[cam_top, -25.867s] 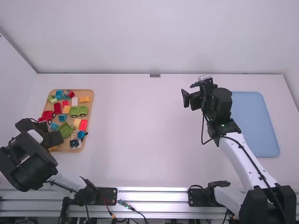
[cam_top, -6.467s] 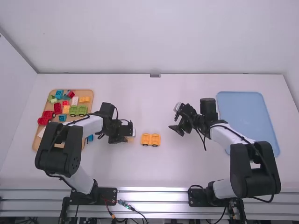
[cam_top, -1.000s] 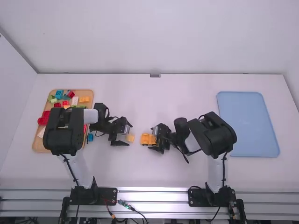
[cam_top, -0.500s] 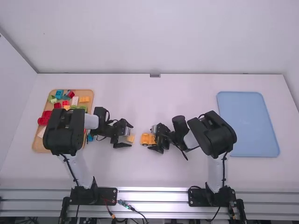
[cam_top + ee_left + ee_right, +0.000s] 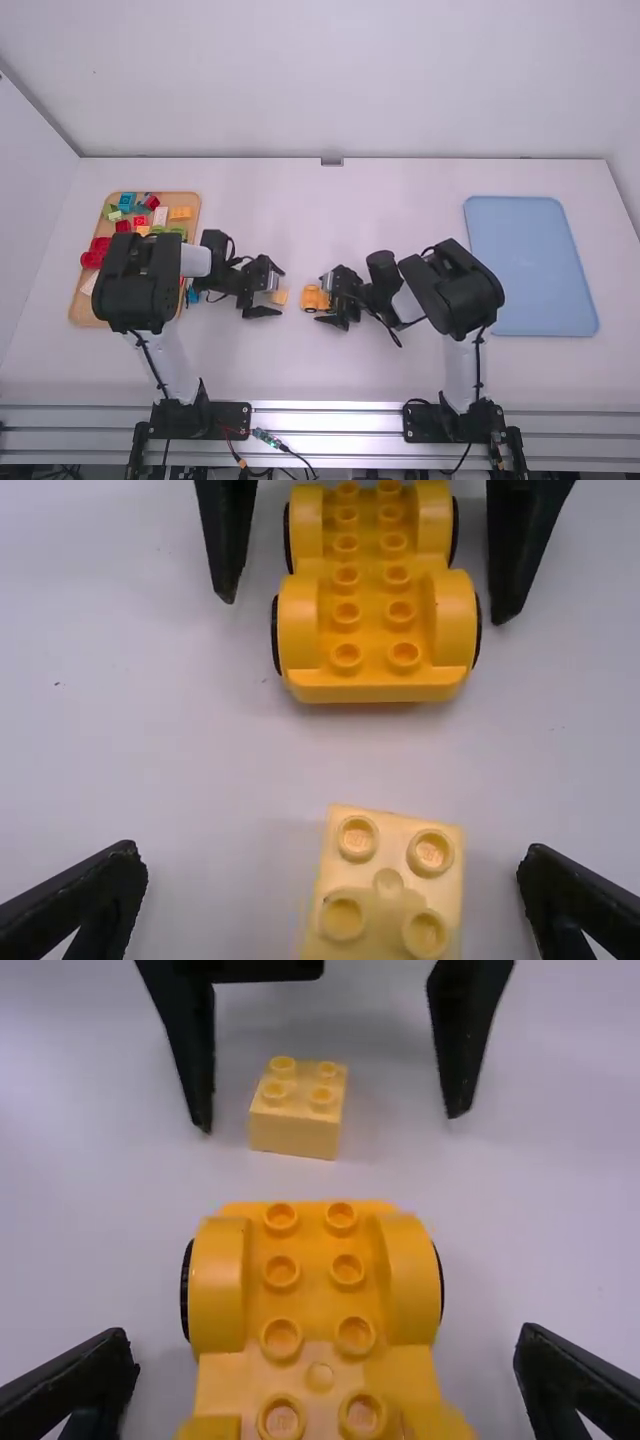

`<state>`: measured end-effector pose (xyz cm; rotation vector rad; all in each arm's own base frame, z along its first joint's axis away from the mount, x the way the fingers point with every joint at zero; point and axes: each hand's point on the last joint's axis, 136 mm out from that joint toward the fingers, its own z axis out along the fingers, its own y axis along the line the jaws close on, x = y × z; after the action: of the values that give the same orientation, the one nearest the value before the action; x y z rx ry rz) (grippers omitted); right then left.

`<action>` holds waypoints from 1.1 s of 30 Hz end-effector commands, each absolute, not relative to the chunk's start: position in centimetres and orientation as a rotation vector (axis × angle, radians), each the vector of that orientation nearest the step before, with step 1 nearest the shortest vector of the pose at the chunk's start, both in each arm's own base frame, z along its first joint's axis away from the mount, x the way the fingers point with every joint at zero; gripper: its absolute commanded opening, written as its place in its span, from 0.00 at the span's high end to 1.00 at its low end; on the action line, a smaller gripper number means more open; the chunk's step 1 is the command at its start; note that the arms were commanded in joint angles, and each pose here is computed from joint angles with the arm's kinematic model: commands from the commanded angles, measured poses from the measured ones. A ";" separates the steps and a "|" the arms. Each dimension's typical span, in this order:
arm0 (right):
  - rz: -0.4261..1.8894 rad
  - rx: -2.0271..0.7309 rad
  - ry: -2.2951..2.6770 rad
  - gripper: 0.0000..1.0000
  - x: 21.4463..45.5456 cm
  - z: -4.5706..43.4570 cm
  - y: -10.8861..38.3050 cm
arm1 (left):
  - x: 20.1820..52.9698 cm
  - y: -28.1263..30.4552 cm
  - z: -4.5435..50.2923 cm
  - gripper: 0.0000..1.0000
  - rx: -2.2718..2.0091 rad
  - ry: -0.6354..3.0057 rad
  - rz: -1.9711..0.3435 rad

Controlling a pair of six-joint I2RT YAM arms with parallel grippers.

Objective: Assemble lego blocks to make yellow taxi

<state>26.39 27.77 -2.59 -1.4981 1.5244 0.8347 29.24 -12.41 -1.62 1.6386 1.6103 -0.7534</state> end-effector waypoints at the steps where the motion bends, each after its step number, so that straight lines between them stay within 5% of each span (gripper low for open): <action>1: 0.820 -1.496 1.553 0.03 26.4 -3.4 27.3 | 29.3 -12.7 -1.3 0.01 1.639 1.603 -0.781; 9: 0.830 -1.497 1.560 0.23 26.3 -3.4 27.2 | 29.1 -12.9 -0.1 0.01 1.686 1.568 -0.824; 33: 0.848 -1.542 1.581 0.28 26.0 -4.2 27.1 | 29.7 -13.1 -1.3 0.01 1.698 1.688 -0.793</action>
<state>26.33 27.83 -2.88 -1.5385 1.5264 0.8715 29.41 -13.18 -1.10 1.7086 1.6502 -0.7847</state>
